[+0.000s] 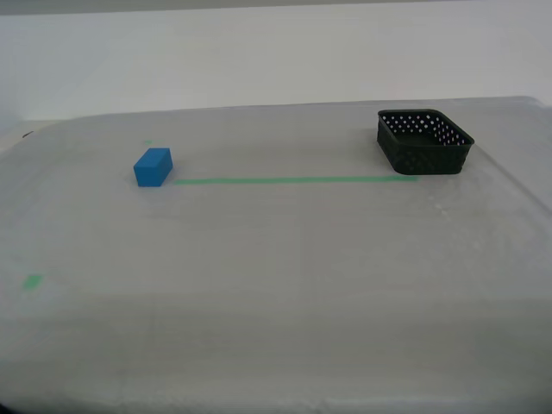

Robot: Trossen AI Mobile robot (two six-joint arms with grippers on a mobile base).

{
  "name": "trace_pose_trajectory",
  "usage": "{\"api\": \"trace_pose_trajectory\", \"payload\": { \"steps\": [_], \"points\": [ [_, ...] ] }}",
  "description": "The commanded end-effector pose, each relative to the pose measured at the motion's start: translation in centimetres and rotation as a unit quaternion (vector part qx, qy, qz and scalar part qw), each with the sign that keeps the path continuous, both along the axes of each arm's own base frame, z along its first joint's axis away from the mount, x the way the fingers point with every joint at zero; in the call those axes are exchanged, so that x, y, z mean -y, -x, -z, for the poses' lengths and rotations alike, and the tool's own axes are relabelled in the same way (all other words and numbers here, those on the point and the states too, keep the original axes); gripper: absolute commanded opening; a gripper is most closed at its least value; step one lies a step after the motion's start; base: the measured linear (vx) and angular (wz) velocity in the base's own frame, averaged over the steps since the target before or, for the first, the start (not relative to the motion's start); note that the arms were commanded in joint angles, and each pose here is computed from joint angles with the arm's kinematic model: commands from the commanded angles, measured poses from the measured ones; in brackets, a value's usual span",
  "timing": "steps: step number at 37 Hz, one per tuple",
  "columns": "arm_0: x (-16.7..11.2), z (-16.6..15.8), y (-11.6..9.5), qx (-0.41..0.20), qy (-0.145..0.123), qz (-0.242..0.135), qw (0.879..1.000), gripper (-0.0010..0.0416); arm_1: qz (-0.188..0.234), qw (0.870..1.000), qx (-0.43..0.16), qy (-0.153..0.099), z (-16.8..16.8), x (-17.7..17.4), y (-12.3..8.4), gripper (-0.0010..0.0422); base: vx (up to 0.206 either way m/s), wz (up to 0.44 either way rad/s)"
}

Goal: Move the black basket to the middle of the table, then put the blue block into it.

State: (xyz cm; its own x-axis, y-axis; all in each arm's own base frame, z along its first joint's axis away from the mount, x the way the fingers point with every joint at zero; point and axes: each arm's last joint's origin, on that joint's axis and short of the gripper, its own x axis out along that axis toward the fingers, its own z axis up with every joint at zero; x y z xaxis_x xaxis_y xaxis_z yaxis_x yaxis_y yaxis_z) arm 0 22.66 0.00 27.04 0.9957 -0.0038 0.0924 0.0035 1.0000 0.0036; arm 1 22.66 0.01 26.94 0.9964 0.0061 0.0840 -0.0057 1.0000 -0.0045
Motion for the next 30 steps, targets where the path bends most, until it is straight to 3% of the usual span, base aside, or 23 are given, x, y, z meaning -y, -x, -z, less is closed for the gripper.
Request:
{"api": "trace_pose_trajectory", "payload": {
  "steps": [1, 30],
  "points": [
    [0.08, -0.06, 0.01, 0.002, -0.009, 0.014, 1.0, 0.0, 0.0, 1.0, 0.002, -0.001, -0.05, 0.01, 0.01, 0.0, 0.0, 0.0],
    [0.08, -0.06, 0.01, 0.002, -0.009, 0.014, 1.0, 0.0, 0.0, 1.0, 0.002, -0.001, -0.05, 0.01, 0.01, 0.0, 0.0, 0.0]
  ]
}}
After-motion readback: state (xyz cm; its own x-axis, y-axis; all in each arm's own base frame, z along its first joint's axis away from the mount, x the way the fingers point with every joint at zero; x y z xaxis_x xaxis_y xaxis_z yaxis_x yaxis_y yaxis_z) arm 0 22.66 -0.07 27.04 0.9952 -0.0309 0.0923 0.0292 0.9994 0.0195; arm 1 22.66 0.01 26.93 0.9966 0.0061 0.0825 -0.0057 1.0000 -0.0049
